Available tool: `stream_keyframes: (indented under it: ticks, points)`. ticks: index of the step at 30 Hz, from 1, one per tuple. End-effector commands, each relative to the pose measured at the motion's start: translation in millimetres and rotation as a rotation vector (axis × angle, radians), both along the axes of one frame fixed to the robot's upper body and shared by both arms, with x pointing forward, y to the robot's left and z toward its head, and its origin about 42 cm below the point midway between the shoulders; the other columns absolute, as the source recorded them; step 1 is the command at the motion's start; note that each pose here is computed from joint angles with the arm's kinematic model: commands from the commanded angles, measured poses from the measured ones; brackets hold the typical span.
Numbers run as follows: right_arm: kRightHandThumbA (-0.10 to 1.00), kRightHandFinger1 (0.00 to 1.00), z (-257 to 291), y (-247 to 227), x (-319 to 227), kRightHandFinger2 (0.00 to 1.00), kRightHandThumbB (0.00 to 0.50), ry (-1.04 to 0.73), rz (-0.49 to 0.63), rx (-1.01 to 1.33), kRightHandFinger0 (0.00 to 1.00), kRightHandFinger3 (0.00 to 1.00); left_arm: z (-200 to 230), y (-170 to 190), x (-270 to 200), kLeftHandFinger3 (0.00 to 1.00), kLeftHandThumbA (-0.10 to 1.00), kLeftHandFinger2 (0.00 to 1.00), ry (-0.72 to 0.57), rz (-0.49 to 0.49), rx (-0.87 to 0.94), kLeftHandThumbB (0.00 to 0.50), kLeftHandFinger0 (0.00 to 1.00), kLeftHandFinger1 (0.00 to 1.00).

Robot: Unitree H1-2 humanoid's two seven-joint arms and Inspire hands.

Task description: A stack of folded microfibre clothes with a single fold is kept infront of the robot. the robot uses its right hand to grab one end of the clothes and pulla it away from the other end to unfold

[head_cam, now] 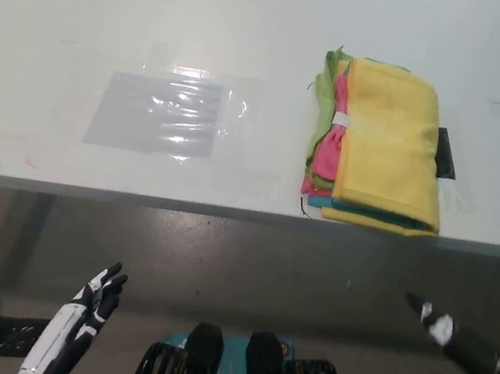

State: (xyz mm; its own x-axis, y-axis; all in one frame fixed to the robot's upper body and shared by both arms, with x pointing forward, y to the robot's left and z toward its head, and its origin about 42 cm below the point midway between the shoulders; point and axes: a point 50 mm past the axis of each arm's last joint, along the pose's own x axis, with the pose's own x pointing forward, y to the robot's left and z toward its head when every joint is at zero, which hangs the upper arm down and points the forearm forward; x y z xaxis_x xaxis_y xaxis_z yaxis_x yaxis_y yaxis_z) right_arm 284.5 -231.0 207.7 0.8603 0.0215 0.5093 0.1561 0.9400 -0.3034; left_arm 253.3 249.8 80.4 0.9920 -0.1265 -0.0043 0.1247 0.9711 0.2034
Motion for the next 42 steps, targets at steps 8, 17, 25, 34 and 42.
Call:
stream_keyframes:
  ticks: [8,17,25,34,42]
  points:
    - [0.86,1.00,51,50,87,1.00,0.273,0.159,-0.067,-0.098,1.00,1.00,6,-5,-1,1.00,0.91,1.00,-0.028,-0.073,0.038,0.268,1.00,1.00]
    - [0.85,1.00,41,73,175,1.00,0.272,0.372,-0.037,-0.118,1.00,1.00,7,-9,-1,1.00,0.88,1.00,-0.022,-0.088,0.045,0.243,1.00,1.00]
    - [0.91,1.00,43,87,219,1.00,0.320,0.411,-0.073,-0.200,1.00,1.00,11,-12,3,1.00,0.88,1.00,-0.023,-0.105,0.052,0.239,1.00,1.00]
    - [0.92,1.00,60,101,243,1.00,0.307,0.421,-0.116,-0.323,1.00,1.00,16,-10,8,1.00,0.91,1.00,-0.039,-0.117,0.074,0.234,1.00,1.00]
    - [0.78,1.00,53,106,253,1.00,0.359,0.560,-0.246,-0.630,1.00,1.00,22,-11,15,1.00,0.91,1.00,-0.061,-0.134,0.080,0.216,1.00,1.00]
